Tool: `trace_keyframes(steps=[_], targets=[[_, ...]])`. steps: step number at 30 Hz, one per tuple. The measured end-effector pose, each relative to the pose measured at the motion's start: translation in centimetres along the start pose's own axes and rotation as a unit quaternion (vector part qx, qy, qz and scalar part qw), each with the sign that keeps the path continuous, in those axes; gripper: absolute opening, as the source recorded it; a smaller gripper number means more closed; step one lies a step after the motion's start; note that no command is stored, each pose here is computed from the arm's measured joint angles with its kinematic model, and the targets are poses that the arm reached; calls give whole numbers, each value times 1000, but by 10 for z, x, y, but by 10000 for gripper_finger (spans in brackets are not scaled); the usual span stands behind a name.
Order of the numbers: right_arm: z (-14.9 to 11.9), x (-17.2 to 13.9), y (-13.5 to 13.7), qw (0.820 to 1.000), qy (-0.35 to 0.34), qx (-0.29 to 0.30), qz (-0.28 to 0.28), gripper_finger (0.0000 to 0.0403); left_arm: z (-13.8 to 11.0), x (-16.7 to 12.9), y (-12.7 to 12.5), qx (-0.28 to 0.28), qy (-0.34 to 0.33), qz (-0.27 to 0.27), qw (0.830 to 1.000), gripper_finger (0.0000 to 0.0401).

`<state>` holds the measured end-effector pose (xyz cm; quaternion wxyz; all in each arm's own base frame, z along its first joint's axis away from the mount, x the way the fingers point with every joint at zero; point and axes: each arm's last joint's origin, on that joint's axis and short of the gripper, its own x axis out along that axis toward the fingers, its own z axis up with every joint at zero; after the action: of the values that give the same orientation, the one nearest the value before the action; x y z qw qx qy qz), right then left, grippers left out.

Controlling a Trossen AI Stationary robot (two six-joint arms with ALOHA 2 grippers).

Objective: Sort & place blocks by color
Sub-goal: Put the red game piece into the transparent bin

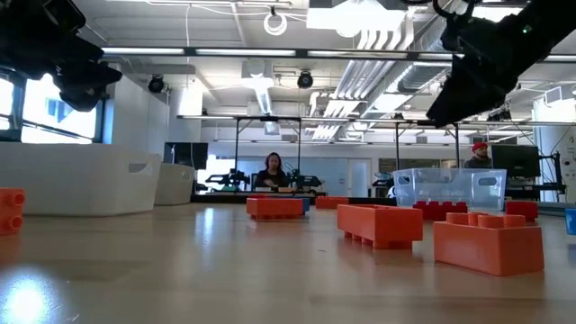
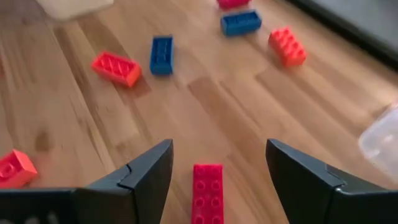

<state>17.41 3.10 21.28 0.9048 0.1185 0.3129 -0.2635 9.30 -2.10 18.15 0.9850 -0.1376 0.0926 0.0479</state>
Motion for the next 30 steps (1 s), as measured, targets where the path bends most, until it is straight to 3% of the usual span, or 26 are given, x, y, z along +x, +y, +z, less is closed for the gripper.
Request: trace_keyframes(steps=[13, 20, 30], targets=[[-9, 56, -11, 983, 163, 86, -18, 244, 0, 0, 1, 26, -5, 14, 1000, 168], [-11, 75, -8, 979, 188, 74, 9, 244, 0, 0, 1, 23, -5, 13, 1000, 168], [-24, 91, -5, 972, 231, 50, -1, 244, 0, 0, 1, 22, -5, 14, 1000, 168]])
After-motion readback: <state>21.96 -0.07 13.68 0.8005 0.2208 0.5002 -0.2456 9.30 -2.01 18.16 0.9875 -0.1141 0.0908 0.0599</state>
